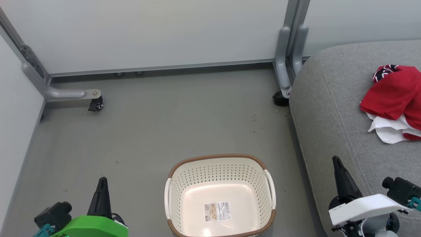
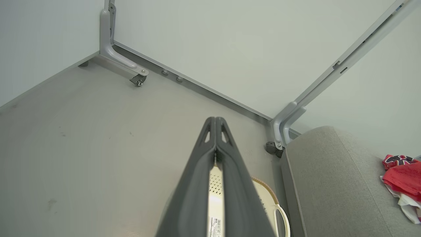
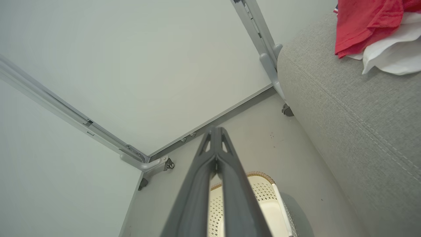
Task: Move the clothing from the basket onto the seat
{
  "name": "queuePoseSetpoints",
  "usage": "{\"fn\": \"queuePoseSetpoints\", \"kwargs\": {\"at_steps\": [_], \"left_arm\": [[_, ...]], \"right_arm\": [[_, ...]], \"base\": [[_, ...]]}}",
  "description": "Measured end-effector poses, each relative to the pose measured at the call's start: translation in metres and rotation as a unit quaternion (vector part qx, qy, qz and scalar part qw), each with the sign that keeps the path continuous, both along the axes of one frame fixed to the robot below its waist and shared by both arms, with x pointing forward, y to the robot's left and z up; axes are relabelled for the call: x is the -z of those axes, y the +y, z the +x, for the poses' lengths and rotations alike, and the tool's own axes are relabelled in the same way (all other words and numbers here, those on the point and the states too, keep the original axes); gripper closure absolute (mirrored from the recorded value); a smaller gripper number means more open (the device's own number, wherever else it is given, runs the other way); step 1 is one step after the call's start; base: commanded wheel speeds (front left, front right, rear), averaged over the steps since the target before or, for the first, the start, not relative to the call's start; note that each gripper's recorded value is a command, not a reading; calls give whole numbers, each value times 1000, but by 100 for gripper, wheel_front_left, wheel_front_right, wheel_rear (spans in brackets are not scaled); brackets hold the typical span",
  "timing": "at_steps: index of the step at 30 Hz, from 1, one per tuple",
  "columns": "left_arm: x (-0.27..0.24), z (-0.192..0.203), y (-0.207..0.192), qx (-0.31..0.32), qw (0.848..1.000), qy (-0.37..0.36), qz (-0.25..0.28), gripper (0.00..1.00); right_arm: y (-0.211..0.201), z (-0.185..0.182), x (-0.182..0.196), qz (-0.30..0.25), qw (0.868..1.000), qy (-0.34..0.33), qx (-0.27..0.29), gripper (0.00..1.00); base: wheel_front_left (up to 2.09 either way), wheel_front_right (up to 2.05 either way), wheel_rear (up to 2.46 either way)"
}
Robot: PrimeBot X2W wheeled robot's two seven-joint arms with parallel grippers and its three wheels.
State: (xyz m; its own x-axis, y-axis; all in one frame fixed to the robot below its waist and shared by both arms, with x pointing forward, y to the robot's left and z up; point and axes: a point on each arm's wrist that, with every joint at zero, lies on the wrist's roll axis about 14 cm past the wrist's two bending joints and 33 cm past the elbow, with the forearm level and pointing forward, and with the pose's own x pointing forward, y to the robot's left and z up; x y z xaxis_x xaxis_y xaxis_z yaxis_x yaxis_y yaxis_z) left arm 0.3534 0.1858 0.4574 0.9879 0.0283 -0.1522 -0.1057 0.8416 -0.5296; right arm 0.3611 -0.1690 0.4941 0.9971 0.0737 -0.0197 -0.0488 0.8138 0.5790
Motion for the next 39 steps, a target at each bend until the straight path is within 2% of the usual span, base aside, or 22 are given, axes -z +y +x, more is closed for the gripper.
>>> {"fn": "queuePoseSetpoints", "kwargs": {"at_steps": [19,39], "left_arm": [[-5,9,5,-21,991,1,-134,100],[-13,17,8,-31,968,-11,-249,100]], "right_arm": [[-8,9,-1,128,992,11,17,100],[-16,14,-1,237,971,19,29,100]], "base": [[0,0,0],[0,0,0]]}}
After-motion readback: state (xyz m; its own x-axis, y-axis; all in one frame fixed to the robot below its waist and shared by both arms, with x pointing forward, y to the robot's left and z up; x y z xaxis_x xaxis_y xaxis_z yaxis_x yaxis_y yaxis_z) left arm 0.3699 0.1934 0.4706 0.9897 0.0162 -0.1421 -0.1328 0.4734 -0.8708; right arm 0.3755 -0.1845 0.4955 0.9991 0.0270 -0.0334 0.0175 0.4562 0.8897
